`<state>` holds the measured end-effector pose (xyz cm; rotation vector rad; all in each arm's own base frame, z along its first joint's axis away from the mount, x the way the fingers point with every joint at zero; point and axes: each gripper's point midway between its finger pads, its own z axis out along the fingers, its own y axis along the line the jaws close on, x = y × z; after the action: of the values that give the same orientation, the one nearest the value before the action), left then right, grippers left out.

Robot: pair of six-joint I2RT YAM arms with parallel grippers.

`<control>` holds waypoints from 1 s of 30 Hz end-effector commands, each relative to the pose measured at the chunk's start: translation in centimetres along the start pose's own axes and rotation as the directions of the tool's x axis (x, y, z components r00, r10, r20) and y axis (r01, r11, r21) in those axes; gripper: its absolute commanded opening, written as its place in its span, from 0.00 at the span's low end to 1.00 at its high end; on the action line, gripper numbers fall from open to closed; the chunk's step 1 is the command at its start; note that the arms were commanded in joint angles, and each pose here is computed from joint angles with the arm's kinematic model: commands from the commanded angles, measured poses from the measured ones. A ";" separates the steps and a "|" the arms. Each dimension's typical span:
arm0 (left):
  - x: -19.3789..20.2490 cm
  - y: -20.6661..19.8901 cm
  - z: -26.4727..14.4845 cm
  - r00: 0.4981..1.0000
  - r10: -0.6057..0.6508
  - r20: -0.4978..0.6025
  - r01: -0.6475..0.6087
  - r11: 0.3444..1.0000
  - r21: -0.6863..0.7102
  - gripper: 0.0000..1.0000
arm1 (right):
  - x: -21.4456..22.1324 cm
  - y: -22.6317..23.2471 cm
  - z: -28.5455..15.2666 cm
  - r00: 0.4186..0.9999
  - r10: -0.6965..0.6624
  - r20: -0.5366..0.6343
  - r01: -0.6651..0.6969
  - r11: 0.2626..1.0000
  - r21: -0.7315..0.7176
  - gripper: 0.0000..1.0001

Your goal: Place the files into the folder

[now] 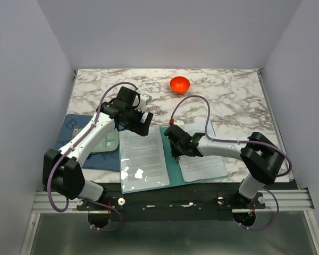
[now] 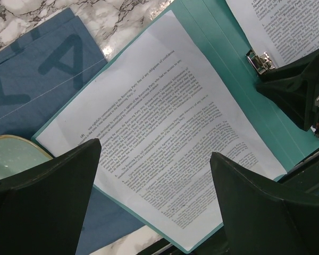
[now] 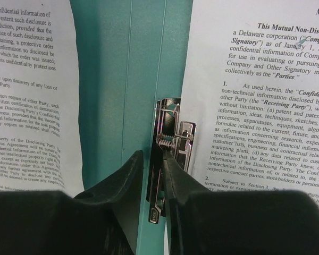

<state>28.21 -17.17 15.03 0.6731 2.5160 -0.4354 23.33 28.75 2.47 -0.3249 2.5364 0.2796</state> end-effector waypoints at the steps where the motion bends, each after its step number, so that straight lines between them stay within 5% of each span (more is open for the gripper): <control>1: -0.6 -0.4 -0.8 0.999 0.015 0.040 -0.016 1.000 0.023 0.99 | 1.4 -1.6 0.6 0.998 -0.037 -0.056 0.043 0.992 0.120 0.28; 11: -0.9 0.1 -1.2 0.999 0.014 0.033 -0.014 1.000 -0.010 0.99 | 2.4 -3.1 0.6 0.990 -0.091 -0.110 0.118 0.955 0.271 0.03; 18: -1.3 0.7 -1.8 0.999 0.009 0.032 -0.008 0.999 -0.040 0.99 | 0.3 -4.6 -1.9 0.999 -0.048 -0.004 0.047 0.942 0.332 0.01; 30: -1.7 1.8 -1.5 0.996 -0.085 0.027 0.085 0.996 0.000 0.99 | -5.2 -5.8 -8.1 0.974 0.117 0.194 -0.160 0.961 0.226 0.01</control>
<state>29.50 -16.34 16.88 0.6155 2.4981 -0.4181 24.50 23.85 9.59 -0.1222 2.4291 0.0594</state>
